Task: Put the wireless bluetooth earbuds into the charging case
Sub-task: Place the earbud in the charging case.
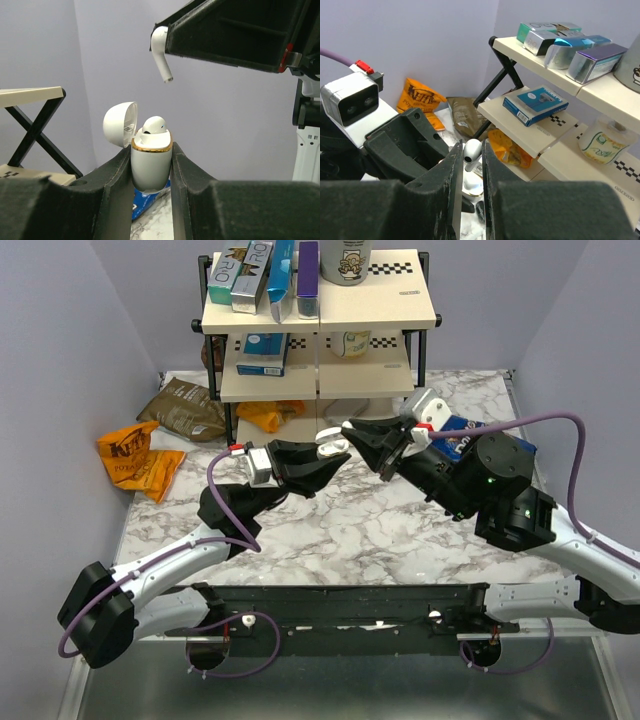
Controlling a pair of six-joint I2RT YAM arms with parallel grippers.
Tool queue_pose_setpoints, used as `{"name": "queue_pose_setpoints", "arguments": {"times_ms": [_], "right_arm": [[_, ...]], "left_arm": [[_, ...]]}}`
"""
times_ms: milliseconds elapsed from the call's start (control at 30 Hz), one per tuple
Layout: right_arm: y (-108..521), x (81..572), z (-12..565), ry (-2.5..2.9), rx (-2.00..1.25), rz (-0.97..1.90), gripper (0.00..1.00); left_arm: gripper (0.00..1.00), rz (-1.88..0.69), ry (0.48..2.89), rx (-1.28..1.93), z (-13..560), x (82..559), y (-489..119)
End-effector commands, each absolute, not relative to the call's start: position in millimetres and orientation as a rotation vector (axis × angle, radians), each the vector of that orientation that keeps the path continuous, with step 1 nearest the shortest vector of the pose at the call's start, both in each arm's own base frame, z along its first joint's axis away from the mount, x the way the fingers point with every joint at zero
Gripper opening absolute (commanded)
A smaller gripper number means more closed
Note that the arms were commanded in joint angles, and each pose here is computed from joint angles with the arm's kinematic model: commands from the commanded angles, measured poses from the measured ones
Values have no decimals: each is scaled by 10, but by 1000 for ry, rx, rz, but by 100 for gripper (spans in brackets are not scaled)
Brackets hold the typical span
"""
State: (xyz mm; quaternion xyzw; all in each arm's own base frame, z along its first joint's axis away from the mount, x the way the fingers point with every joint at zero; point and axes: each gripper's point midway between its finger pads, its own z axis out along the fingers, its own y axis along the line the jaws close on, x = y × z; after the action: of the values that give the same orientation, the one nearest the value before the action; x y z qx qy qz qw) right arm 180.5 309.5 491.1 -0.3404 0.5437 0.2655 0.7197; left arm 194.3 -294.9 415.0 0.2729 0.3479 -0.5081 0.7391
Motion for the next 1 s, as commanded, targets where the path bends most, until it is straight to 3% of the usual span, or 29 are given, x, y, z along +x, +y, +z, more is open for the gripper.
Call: {"name": "queue_pose_setpoints", "arguments": {"times_ms": [0,967], "right_arm": [[3200,1794,4824,1180,-766,591,1],[3337,1830,4626,1187,-740,619,1]], "left_arm": [[0,-1138,696,611,4319,1863,-2927],[0,-1283,863,497,4245,1974,-2973]]}}
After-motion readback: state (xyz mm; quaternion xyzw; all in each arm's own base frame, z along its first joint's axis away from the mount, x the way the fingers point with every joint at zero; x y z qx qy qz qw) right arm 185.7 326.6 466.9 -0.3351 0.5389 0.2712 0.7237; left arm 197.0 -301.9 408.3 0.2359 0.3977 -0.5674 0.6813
